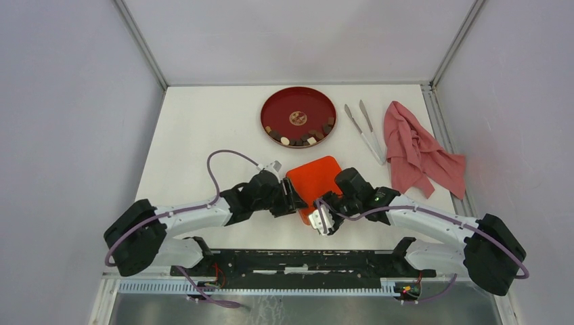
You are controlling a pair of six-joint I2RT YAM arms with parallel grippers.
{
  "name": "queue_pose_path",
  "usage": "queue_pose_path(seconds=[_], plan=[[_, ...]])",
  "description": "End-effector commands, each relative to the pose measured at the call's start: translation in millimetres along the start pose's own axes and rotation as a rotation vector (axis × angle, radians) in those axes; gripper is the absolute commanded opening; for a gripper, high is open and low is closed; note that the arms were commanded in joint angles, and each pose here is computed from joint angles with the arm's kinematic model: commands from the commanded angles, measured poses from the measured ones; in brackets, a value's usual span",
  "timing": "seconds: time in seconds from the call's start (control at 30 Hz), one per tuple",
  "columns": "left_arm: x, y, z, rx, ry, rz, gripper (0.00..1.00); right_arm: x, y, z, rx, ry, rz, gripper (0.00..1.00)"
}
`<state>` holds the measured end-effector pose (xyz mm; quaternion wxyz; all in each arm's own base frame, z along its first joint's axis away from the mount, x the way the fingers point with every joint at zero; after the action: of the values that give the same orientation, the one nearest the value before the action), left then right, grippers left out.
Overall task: Pack the chocolate
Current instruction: Adjust the packing box at the center of the board.
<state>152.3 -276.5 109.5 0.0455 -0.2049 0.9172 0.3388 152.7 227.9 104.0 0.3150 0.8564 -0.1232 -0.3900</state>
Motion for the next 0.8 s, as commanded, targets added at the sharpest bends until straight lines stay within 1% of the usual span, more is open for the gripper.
queue_pose_path(seconds=[0.0,0.1,0.2,0.23,0.27,0.37,0.4,0.43,0.5,0.53,0.63,0.7,0.77], plan=[[-4,-11,-18,0.0,-0.011,-0.012,0.62,0,-6,5,-0.015,-0.011,0.001,0.58],[-4,-18,-15,-0.027,-0.01,-0.004,0.63,1,-11,12,-0.041,-0.02,0.006,0.53],[1,-24,-7,-0.059,0.007,0.013,0.63,5,-15,17,-0.057,-0.02,0.04,0.46],[3,-25,-4,-0.069,0.011,0.018,0.62,6,-16,18,-0.059,-0.023,0.051,0.41],[3,-26,-1,-0.078,0.015,0.016,0.6,7,-17,19,-0.061,-0.027,0.058,0.37],[3,-26,8,-0.116,0.016,0.006,0.49,6,-18,21,-0.072,-0.031,0.064,0.25],[3,-25,10,-0.129,0.013,0.005,0.44,5,-18,21,-0.077,-0.033,0.063,0.21],[3,-26,10,-0.132,0.008,0.003,0.4,4,-19,22,-0.084,-0.034,0.06,0.18],[4,-25,16,-0.169,0.0,0.015,0.39,0,-19,21,-0.094,-0.055,0.047,0.15],[5,-26,18,-0.18,-0.005,0.02,0.37,-2,-19,20,-0.099,-0.066,0.035,0.16],[5,-26,22,-0.212,-0.021,0.029,0.36,-16,-14,5,-0.105,-0.115,0.003,0.24],[5,-27,26,-0.235,-0.03,0.03,0.36,-22,-5,-7,-0.104,-0.132,-0.025,0.36],[5,-27,29,-0.247,-0.033,0.033,0.36,-22,0,-11,-0.085,-0.113,-0.02,0.47]])
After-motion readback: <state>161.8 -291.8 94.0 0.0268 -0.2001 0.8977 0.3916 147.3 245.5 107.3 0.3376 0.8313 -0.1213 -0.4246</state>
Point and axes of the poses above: each gripper's point midway between its finger pads, its own y axis back along the fingers, its own z axis along the line the jaws close on, x = y × z, the point moved 4 cm from there along y, back along the fingers, and after that the axes turned 5 degrees about y, right-handed, at the moved point
